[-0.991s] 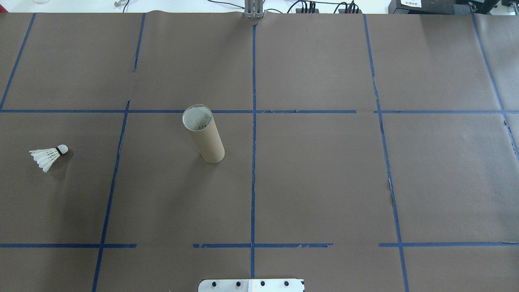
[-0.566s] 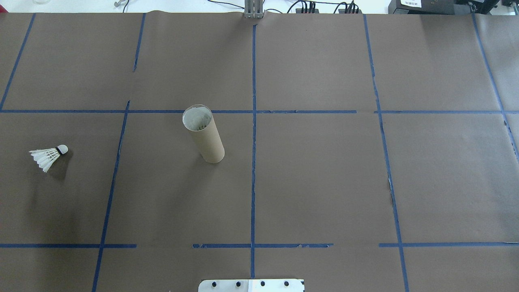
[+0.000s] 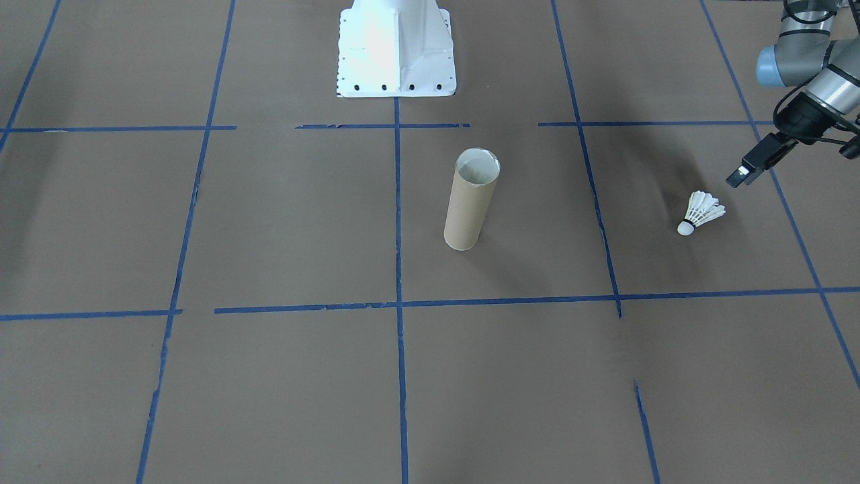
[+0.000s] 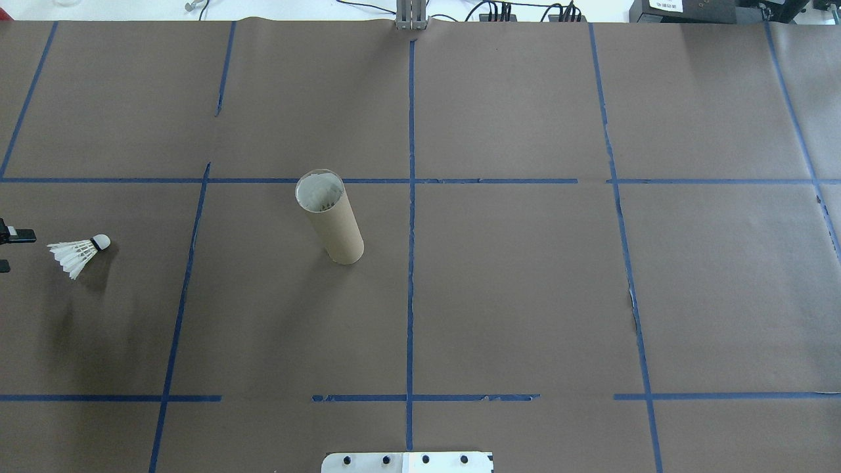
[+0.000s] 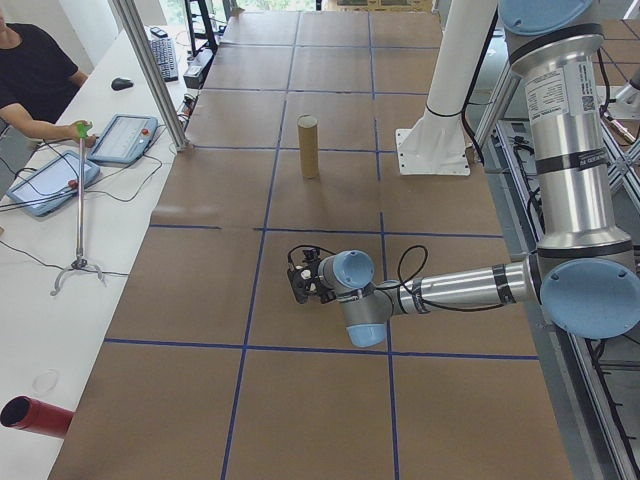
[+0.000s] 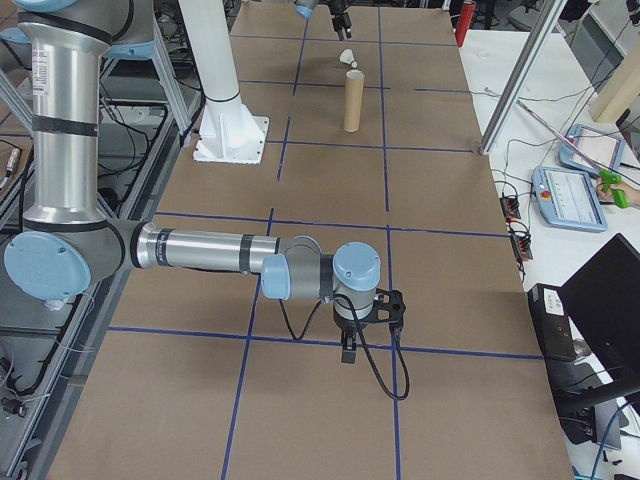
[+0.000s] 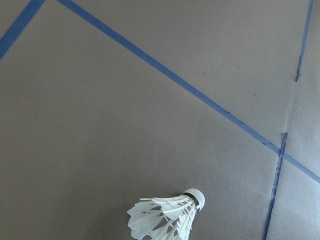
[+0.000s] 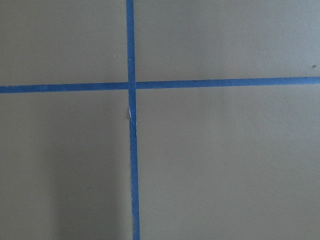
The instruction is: Collect badminton balls into bucket
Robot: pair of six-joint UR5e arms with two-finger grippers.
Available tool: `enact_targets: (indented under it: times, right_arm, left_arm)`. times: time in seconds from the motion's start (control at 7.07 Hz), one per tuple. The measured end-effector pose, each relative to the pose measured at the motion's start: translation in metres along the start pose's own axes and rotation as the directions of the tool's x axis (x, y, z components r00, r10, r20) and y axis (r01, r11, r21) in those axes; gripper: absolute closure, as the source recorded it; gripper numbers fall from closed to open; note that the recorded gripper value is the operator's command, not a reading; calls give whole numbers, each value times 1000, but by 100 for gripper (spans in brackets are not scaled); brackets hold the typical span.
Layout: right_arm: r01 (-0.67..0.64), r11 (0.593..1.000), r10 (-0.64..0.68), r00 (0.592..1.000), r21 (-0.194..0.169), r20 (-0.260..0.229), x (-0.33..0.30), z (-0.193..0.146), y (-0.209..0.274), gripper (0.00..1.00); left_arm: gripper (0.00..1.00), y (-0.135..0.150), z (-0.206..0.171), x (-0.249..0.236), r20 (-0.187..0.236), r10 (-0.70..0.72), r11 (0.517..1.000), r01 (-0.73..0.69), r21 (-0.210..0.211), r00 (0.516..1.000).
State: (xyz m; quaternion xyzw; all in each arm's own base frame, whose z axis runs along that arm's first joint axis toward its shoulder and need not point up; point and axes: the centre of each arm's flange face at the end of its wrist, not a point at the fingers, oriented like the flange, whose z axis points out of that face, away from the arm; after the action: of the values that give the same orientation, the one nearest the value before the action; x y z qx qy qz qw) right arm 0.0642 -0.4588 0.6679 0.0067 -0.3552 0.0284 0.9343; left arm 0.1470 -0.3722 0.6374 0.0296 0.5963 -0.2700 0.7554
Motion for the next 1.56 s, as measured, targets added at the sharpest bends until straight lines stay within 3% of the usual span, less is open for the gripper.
enact_targets:
  times: [0.42,0.71,0.85,1.13,1.27,1.56]
  right_arm:
    - [0,1000,0,1000,0,1,0,0,0,0]
    - [0,1000,0,1000,0,1,0,0,0,0]
    - [0,1000,0,1000,0,0,0,0,0,0]
    - [0,1000,0,1000,0,0,0,0,0,0]
    - [0,1000,0,1000,0,0,0,0,0,0]
    - [0,1000,0,1000,0,0,0,0,0,0]
  left_arm:
    - [0,21,35,8,-22,-79,995,80,55,997]
    - [11,28,55,15,-33,-97,992,99,75,995]
    - [23,27,61,16,-34,-98,992,100,81,995]
    - [87,24,65,17,-39,-95,990,99,100,995]
    - [100,24,65,18,-41,-93,990,96,101,995]
    - [100,24,66,19,-43,-85,991,88,99,996]
